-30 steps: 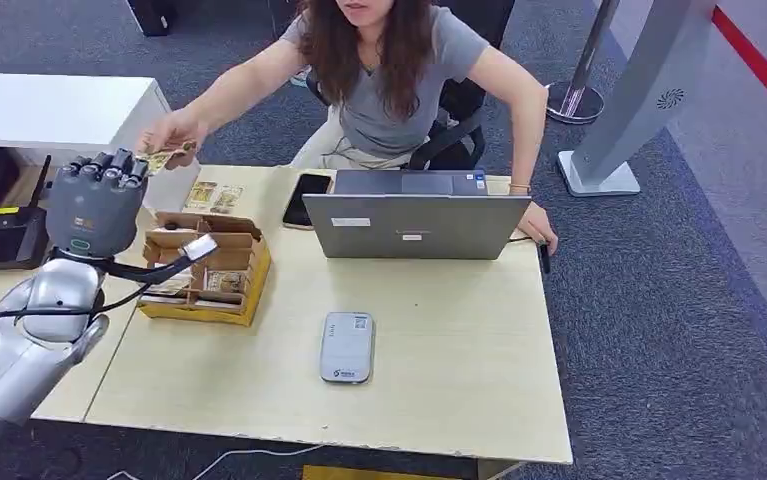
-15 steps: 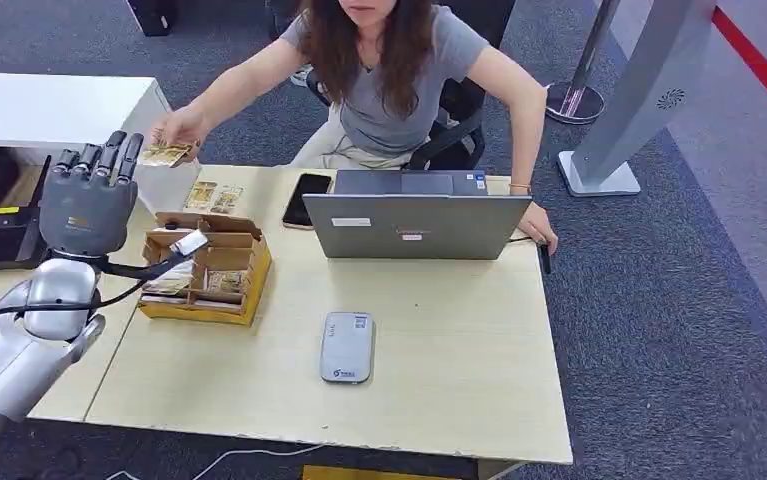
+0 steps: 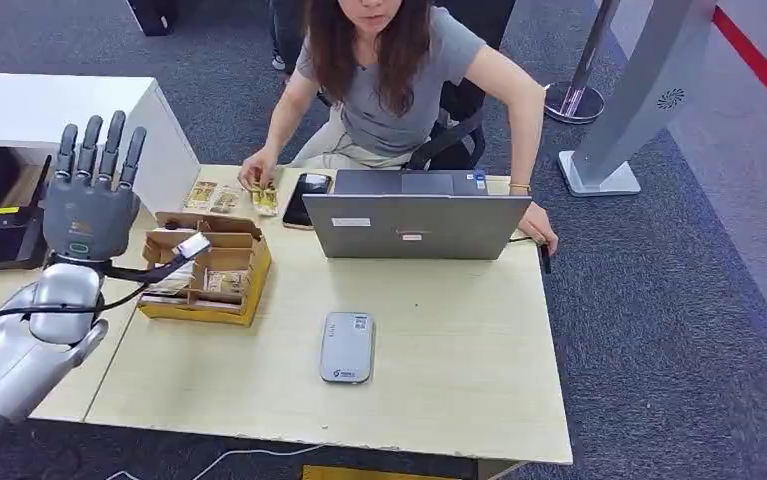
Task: Pass the card to the sensor for recognition and then transmit it.
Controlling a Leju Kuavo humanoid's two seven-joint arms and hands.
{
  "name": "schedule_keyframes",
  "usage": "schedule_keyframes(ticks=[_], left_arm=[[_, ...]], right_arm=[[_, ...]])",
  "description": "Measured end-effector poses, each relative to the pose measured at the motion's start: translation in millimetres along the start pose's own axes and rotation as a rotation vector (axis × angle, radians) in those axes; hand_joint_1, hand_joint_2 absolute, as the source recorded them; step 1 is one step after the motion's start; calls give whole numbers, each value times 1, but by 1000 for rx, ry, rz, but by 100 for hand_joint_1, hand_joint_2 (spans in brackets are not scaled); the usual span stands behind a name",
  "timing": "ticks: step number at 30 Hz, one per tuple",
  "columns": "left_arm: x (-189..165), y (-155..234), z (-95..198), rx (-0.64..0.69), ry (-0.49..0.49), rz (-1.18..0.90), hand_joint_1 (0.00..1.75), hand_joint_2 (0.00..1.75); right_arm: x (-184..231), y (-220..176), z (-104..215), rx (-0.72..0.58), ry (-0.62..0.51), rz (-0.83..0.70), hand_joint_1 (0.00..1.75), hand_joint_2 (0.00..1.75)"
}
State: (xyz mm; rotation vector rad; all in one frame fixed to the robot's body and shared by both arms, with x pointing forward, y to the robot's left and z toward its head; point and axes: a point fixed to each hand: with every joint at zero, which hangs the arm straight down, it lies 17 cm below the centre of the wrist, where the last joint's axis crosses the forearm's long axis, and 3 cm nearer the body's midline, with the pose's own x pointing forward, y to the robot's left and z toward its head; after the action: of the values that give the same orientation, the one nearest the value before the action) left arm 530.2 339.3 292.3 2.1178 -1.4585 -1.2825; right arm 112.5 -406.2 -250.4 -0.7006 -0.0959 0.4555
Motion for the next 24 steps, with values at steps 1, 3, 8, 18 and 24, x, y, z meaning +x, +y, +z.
schedule_keyframes(ticks=[1, 3, 8, 18, 24], left_arm=[[3, 1, 0, 1, -1, 1, 0, 175], [15, 5, -2, 10, -15, 8, 0, 175], [42, 20, -6, 38, -40, 39, 0, 175], [63, 56, -5, 127, -35, 137, 0, 175], [57, 70, 12, 168, -22, 190, 0, 175]], right_arm=[[-1, 1, 0, 2, 0, -7, 0, 0], [-8, 3, 0, 6, 11, -17, 0, 0], [-24, 7, -1, 14, 40, -36, 0, 0], [-32, 5, -2, 1, 58, -56, 0, 0], [-33, 3, -2, -11, 50, -44, 0, 0]])
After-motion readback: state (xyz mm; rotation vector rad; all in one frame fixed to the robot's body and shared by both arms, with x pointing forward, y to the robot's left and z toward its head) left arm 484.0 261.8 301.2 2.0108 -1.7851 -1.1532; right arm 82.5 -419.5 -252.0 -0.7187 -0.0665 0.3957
